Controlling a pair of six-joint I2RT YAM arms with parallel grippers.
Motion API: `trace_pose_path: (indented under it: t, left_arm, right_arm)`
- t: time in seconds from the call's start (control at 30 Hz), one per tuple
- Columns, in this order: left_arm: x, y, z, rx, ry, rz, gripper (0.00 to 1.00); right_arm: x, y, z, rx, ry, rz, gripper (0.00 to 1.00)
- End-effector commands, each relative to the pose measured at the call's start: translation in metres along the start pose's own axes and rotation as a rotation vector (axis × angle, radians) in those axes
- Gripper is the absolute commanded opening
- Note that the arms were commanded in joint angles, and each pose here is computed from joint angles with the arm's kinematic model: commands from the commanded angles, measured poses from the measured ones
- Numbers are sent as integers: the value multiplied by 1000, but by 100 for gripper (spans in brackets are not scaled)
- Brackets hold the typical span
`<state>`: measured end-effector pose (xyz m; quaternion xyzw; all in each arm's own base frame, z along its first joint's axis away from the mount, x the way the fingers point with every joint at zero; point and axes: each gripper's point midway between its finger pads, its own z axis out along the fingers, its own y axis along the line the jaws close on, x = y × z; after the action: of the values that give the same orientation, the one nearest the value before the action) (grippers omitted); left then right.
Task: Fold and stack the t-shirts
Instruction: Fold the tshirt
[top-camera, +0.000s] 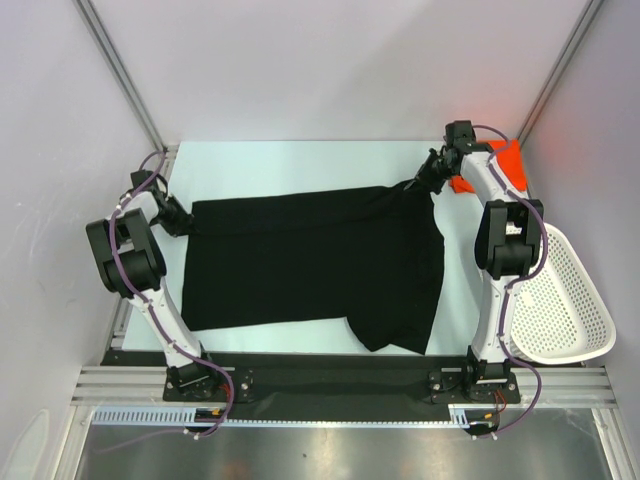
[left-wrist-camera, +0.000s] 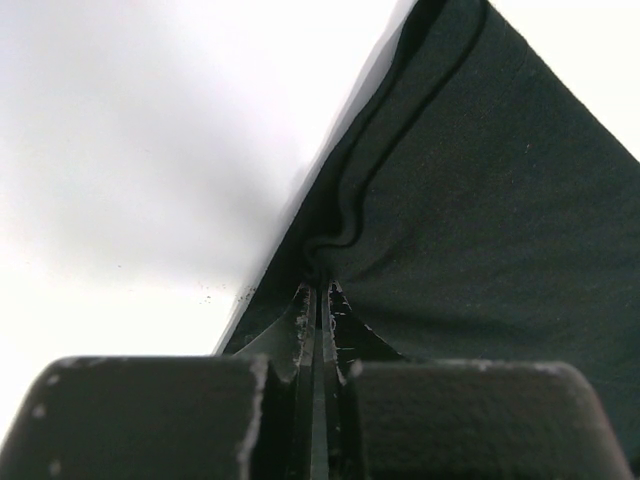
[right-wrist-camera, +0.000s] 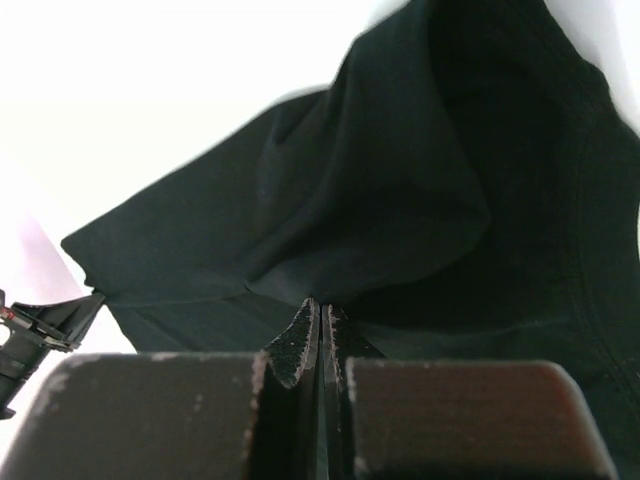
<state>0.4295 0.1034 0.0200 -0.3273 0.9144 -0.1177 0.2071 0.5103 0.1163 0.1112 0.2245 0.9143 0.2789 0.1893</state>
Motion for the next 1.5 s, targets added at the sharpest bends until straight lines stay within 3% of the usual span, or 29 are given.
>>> trace_pose_path:
  t: [0.0, 0.2, 0.33, 0.5, 0.7, 0.77, 0.87, 0.9, 1.1, 1.33, 1.47]
  left_arm:
    - [-18, 17, -1, -78, -74, 24, 3]
    - [-13, 18, -3, -83, -57, 27, 10]
    - [-9, 19, -9, -88, -61, 28, 24]
    - [-12, 19, -29, -111, -94, 29, 34]
    - [-26, 12, -71, -117, -217, -18, 43]
    - [-24, 1, -73, -66, -221, -30, 43]
    - [-13, -29, -70, 46, -188, -7, 38]
    - [-12, -36, -67, 72, -182, 2, 33]
    - [16, -64, -35, 219, -67, 3, 29]
    - [17, -61, -8, 217, -16, -13, 28]
    - [20, -56, 0, 195, 8, -13, 27]
  right_arm:
    - [-1, 8, -10, -1, -9, -31, 1]
    - [17, -3, -14, 34, 15, -52, 2]
    - [34, -24, -9, 93, 48, -46, 6]
    - [44, -51, -24, 219, 40, -69, 35]
    - [40, -54, -52, 243, -15, -124, 49]
    - [38, -54, -54, 222, -20, -119, 51]
    - [39, -41, -56, 151, -17, -157, 64]
    - [41, -39, -56, 138, -12, -171, 65]
    - [56, -30, -31, 92, 5, -289, 60]
    - [48, -32, -12, 100, 2, -299, 64]
    - [16, -23, -23, 62, -85, -240, 65]
